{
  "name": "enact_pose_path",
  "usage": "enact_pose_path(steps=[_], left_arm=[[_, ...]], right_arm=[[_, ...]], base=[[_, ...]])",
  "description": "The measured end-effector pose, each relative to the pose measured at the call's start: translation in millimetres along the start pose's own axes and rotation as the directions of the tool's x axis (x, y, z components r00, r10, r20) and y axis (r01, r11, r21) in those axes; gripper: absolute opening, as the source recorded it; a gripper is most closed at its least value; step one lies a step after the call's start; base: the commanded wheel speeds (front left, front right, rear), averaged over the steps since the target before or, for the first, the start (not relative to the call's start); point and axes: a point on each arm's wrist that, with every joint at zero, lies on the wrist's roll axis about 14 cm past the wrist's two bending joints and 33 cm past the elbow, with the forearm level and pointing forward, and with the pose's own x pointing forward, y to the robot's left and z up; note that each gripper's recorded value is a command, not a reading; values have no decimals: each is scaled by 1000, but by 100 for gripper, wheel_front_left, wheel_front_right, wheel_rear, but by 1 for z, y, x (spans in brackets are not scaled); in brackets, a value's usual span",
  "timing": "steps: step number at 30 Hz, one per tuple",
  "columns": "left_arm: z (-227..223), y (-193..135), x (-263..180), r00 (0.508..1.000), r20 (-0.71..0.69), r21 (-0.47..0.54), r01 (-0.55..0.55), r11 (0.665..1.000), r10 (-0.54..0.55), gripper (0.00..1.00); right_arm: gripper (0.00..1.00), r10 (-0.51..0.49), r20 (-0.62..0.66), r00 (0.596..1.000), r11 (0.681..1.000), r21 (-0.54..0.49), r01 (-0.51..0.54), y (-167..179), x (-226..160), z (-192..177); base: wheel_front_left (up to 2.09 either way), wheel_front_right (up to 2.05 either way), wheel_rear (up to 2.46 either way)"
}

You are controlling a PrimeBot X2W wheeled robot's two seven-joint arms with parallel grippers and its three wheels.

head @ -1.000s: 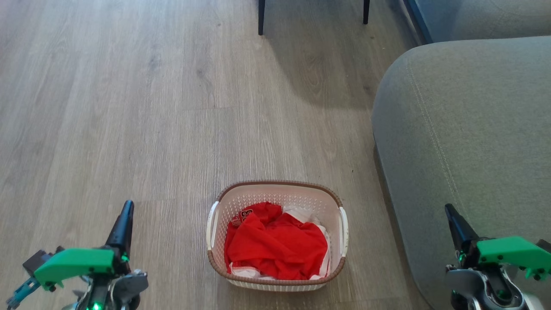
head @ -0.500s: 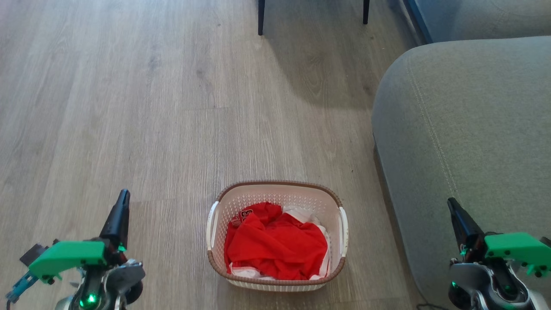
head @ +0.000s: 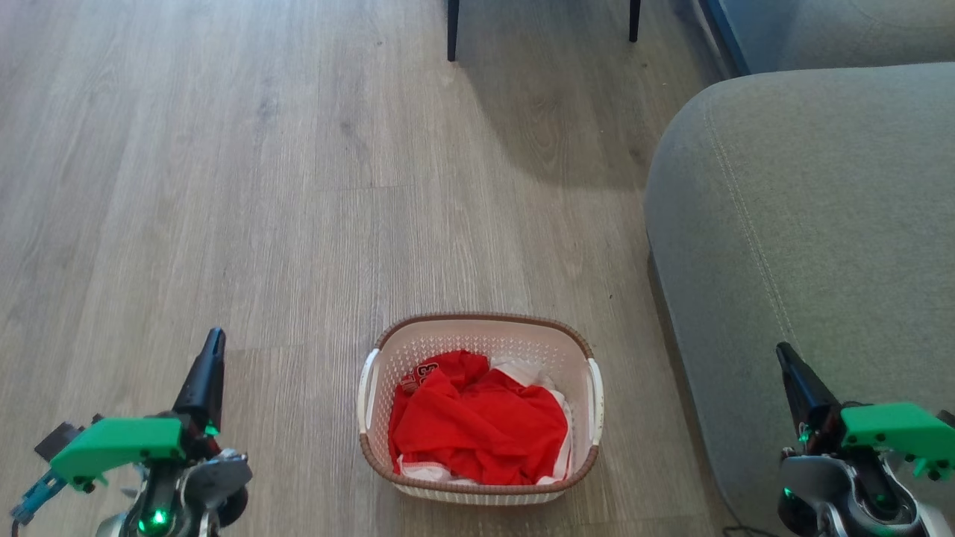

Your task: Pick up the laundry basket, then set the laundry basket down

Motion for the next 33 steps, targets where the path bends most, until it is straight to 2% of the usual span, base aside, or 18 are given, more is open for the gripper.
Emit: enact_pose_path(steps=[33], left_arm=[[0,0,0,1000,1,-2,0,1000,0,0]], right_arm=[[0,0,1,1000,1000,0,0,0,0,2]], base=[[0,0,0]])
